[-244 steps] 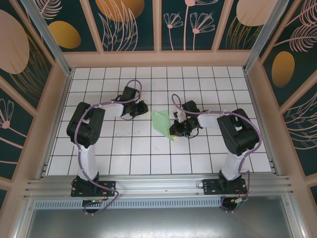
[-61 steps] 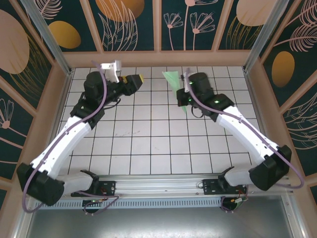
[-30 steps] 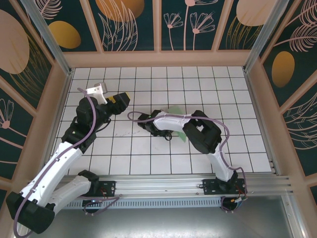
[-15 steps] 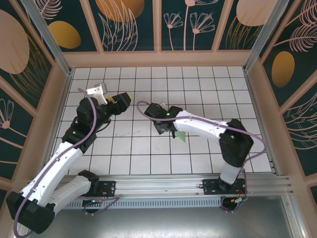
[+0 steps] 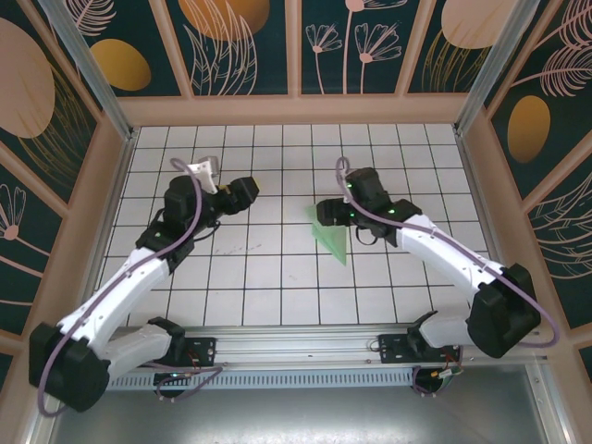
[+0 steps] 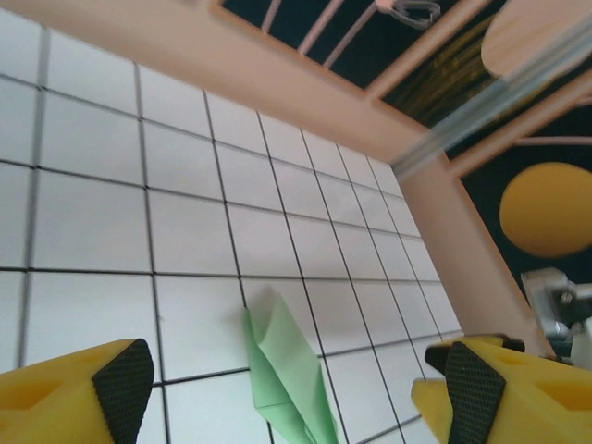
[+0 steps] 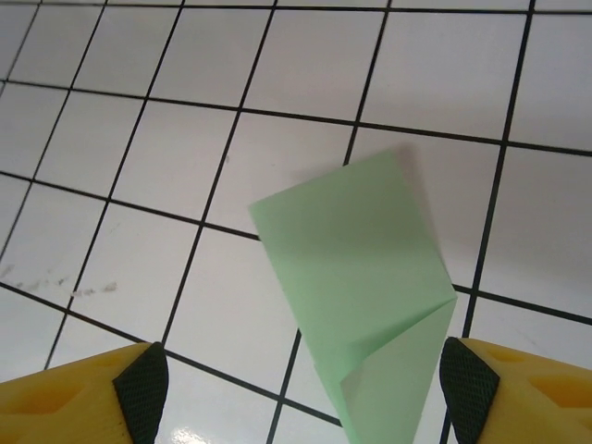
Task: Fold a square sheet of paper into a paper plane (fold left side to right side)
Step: Pick up the paper from the center of the table.
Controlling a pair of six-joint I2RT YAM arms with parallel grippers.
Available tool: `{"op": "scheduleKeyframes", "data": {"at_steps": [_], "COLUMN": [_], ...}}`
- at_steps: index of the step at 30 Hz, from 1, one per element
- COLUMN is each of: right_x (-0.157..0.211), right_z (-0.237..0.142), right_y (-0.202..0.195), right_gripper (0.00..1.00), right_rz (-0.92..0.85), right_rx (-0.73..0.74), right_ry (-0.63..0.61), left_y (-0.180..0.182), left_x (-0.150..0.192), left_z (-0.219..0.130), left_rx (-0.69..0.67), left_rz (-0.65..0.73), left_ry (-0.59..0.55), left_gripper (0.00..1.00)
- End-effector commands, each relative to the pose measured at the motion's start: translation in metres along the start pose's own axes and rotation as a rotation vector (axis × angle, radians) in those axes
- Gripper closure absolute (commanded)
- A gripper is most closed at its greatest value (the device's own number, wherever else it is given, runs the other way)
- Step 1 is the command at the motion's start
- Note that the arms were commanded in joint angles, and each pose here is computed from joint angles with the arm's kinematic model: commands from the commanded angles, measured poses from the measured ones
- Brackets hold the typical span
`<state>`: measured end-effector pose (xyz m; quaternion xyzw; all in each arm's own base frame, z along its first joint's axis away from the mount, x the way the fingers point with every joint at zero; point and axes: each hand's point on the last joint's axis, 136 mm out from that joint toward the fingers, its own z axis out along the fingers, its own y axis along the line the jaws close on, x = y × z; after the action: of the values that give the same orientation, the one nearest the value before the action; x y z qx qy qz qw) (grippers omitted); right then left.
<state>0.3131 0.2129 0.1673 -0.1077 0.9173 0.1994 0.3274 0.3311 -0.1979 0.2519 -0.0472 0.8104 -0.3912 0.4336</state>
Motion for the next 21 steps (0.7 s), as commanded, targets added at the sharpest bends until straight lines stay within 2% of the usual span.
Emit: {"op": "scheduleKeyframes", "data": {"at_steps": [1, 9, 15, 18, 21], "right_x": [0.000, 0.004, 0.008, 0.011, 0.012], "right_z": [-0.004, -0.018, -0.022, -0.022, -0.022], "right_y": [0.000, -0.051, -0.058, -0.061, -0.063], "right_gripper": [0.21, 0.21, 0.21, 0.20, 0.20], "right_rz": [0.082, 0.242, 0.254, 0.262, 0.266], "right_rx": [-0.169, -0.221, -0.218, -0.215, -0.219], "right_ry": [-0.015, -0.083, -0.089, -0.086, -0.082], "left_y": [-0.016, -0.001, 0.015, 0.017, 0.021], "left_x": [0.033, 0.092, 0.127, 0.134, 0.139], "left_z": [0.029, 0.108, 0.157, 0.174, 0.185], "left_rx": [0.143, 0.125, 0.108, 0.109, 0.103], "left_rz": [-0.046, -0.106, -0.153, -0.167, -0.182], "left_ry": [0.139, 0.298, 0.391, 0.410, 0.425], "left_gripper": [0.18, 0.20, 0.21, 0.24, 0.32]}}
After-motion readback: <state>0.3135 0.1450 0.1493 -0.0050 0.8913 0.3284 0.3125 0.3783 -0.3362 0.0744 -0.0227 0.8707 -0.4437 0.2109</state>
